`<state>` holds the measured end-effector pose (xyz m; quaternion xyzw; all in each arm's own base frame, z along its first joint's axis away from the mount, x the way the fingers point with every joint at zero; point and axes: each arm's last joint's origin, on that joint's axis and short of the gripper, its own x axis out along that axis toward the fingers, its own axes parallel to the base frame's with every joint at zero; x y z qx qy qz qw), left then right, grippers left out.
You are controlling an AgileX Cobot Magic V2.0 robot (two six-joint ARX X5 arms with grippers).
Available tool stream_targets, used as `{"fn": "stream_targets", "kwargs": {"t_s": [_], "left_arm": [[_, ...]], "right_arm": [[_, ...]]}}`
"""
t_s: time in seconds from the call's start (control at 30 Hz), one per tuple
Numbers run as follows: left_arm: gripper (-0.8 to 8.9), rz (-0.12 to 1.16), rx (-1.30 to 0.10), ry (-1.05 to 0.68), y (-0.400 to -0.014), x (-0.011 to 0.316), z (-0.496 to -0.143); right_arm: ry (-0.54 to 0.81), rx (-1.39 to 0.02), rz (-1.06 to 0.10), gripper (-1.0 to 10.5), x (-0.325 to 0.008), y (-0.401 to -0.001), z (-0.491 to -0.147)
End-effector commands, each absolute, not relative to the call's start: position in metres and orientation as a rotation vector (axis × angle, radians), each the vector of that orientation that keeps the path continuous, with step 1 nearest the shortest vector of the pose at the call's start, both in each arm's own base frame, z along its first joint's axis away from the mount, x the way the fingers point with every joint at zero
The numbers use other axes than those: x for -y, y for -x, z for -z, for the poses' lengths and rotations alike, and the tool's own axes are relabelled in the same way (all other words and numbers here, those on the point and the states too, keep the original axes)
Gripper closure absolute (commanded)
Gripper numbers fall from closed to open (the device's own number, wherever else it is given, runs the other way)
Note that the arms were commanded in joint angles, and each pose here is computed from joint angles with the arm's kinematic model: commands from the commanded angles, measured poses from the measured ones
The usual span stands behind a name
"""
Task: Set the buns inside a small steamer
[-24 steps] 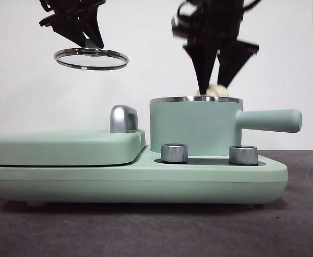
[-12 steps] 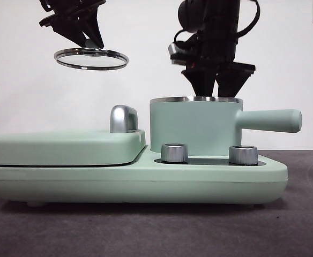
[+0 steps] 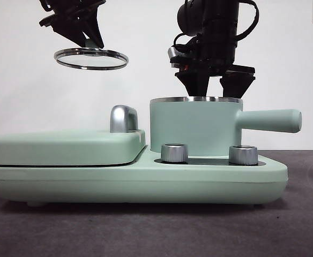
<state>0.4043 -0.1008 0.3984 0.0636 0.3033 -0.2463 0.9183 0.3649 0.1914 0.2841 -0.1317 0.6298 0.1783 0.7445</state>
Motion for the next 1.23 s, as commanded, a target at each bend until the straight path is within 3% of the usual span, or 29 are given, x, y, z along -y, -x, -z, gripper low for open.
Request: {"fn": "stream_targets", "kwargs": {"t_s": [0.03, 0.13, 0.3, 0.67, 1.0, 1.23], "left_arm": [[7.86, 0.516, -0.572, -0.141, -0.406, 0.103, -0.408], [7.86, 0.516, -0.572, -0.141, -0.406, 0.103, -0.408], [7.86, 0.515, -0.572, -0.138, -0.406, 0.103, -0.408], [7.86, 0.514, -0.574, -0.13, -0.406, 0.103, -0.408], [7.86, 0.542, -0.574, -0.137, -0.403, 0.115, -0.408], [7.86, 0.593, -0.577, -0.148, -0.396, 0.136, -0.407]], "right_arm": [[0.304, -1.389, -0.395, 6.1, -0.195, -0.366, -0.284], [0.303, -1.397, -0.39, 6.0, -0.193, -0.363, -0.288], [0.295, -1.361, -0.395, 4.4, -0.19, -0.356, -0.304], [0.269, -1.222, -0.401, 4.4, -0.169, -0.318, -0.366], [0.152, -0.97, -0.421, 4.4, -0.129, -0.235, -0.448], [0.1, -0.877, -0.442, 4.4, -0.097, -0.162, -0.464]]}}
